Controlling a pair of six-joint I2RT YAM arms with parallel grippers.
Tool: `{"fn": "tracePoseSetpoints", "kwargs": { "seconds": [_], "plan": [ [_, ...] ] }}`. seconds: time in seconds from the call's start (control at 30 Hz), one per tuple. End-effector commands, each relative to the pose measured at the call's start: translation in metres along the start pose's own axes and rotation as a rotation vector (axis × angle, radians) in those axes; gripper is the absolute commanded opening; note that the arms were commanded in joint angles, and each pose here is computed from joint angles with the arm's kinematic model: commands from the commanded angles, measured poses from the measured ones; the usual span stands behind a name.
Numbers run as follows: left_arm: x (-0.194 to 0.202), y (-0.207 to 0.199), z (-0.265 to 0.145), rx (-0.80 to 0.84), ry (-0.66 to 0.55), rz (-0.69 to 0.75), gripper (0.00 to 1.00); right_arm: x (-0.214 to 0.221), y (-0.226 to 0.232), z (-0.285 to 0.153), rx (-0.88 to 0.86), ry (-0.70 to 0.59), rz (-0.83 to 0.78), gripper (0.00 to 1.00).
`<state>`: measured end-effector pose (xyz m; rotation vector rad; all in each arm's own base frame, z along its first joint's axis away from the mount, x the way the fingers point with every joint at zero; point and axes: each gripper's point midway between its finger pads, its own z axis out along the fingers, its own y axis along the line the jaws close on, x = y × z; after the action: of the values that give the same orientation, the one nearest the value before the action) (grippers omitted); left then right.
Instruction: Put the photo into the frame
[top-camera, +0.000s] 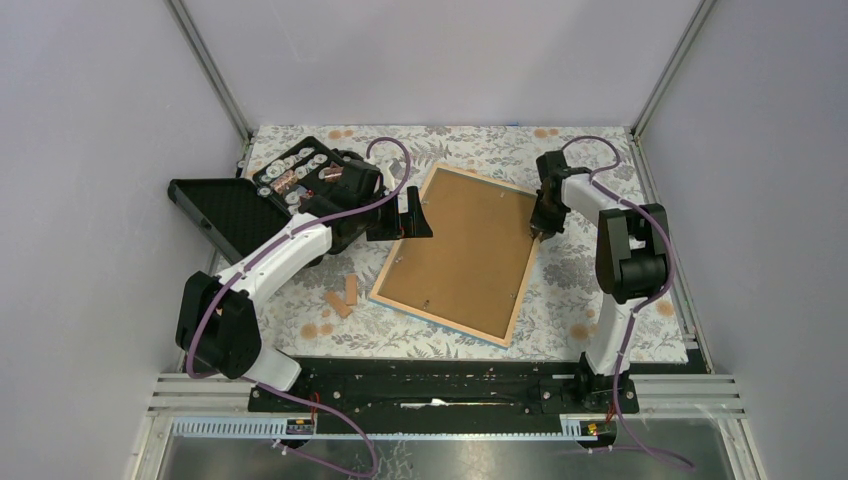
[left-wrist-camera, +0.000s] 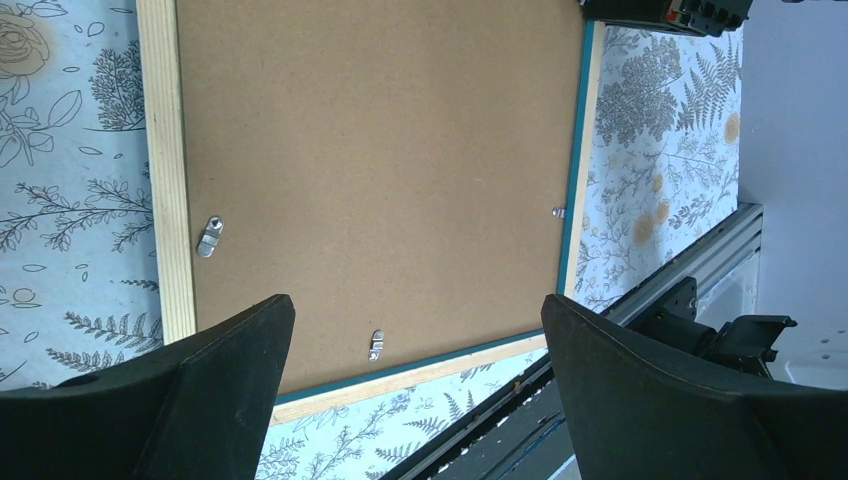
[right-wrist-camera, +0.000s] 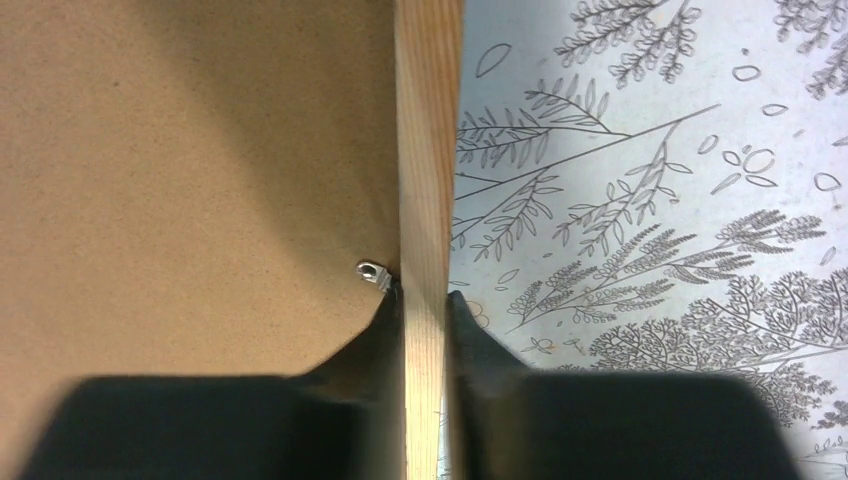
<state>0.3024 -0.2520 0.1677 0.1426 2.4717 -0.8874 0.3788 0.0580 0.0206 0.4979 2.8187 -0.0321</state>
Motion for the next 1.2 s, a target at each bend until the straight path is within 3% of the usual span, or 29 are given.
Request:
{"fn": "tracePoseSetpoints", "kwargs": {
  "seconds": [0.0,0.07,0.17,0.33,0.6,0.77,0.93,1.03,1.17],
  "plan": [
    [-0.023,-0.010,-0.011,0.018,-0.086,0.048,0.99,-0.011,0.010,-0.024,-0.093,-0.016,-0.104,0.33],
    [-0.021,-0.008,-0.009,0.011,-0.076,0.048,0.99,-0.013,0.014,-0.042,-0.135,-0.047,-0.109,0.52],
    [-0.022,0.000,-0.005,-0.024,-0.076,0.055,0.99,-0.001,0.015,-0.063,-0.187,-0.069,-0.116,0.72],
    [-0.024,0.023,0.003,-0.116,-0.064,0.040,0.99,0.047,0.012,-0.074,-0.206,-0.058,-0.157,0.83],
    [-0.015,0.072,0.027,-0.279,-0.019,-0.013,0.99,0.105,0.014,-0.070,-0.319,-0.028,-0.164,0.93],
    [-0.002,0.096,0.038,-0.374,0.022,-0.042,0.99,0.108,0.010,-0.064,-0.320,-0.054,-0.119,0.99],
    [0.018,0.072,0.032,-0.341,-0.001,-0.088,0.99,0.102,-0.006,-0.046,-0.285,0.016,0.032,1.00],
    [0.043,0.056,0.018,-0.330,-0.033,-0.178,0.99,0.100,-0.010,-0.038,-0.242,0.033,0.013,0.90],
    [0.078,0.042,-0.004,-0.323,-0.092,-0.299,0.98,0.102,-0.015,-0.027,-0.212,0.036,-0.006,0.88]
  ]
}}
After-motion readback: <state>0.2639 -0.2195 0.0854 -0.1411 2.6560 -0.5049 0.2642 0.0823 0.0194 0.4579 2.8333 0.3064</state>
